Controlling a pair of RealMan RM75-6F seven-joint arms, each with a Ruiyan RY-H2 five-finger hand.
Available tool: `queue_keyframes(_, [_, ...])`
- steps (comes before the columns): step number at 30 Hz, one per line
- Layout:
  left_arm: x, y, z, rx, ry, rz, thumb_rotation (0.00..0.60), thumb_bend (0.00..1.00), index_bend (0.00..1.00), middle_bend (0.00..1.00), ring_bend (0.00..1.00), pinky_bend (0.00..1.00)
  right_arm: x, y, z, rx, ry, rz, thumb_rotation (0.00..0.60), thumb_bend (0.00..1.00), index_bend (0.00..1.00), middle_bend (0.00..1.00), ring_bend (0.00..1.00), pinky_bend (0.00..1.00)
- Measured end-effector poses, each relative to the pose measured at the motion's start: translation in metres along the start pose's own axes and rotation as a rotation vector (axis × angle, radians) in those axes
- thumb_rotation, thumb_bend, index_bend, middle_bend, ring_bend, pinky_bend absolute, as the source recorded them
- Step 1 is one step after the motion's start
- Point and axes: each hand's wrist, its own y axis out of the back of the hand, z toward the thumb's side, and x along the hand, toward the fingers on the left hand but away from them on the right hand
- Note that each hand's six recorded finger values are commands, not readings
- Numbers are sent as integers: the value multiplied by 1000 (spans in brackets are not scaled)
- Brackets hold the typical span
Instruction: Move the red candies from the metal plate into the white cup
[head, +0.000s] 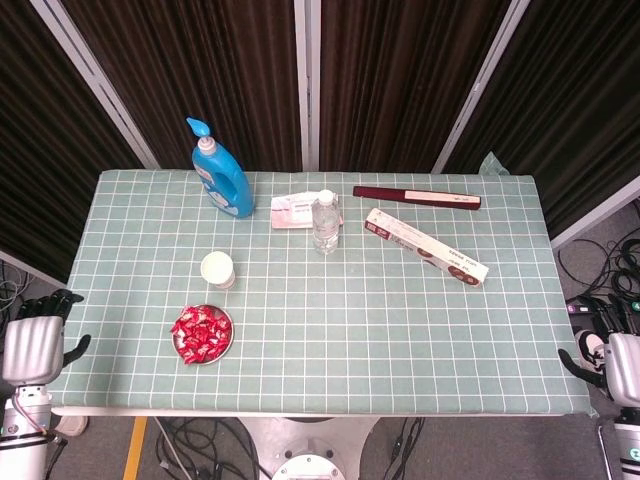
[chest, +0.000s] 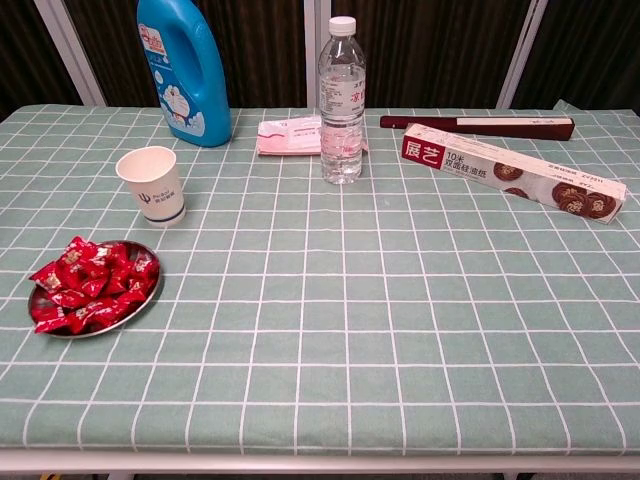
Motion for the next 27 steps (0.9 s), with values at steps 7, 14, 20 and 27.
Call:
queue_keyframes(7, [-15, 5, 0, -7, -2, -5, 600, 220, 370, 357, 322, 288, 3, 3, -1, -9, 18, -10, 600, 133, 165, 181, 70, 283])
queue_keyframes(14, [-23, 5, -4, 19, 3, -42, 600, 220, 371, 357, 322, 288, 4, 4, 1, -23, 46, -19, 600, 133, 165, 180, 70, 283])
queue_keyframes(20, [-24, 2, 0, 14, -26, -66, 600, 219, 377, 359, 339, 367, 4, 4, 2, -27, 57, -21, 600, 133, 161, 177, 70, 283])
queue_keyframes(27, [-11, -3, 28, -78, -163, -81, 600, 214, 380, 437, 727, 969, 1, 3, 6, -23, 72, -12, 600, 133, 155, 172, 70, 284])
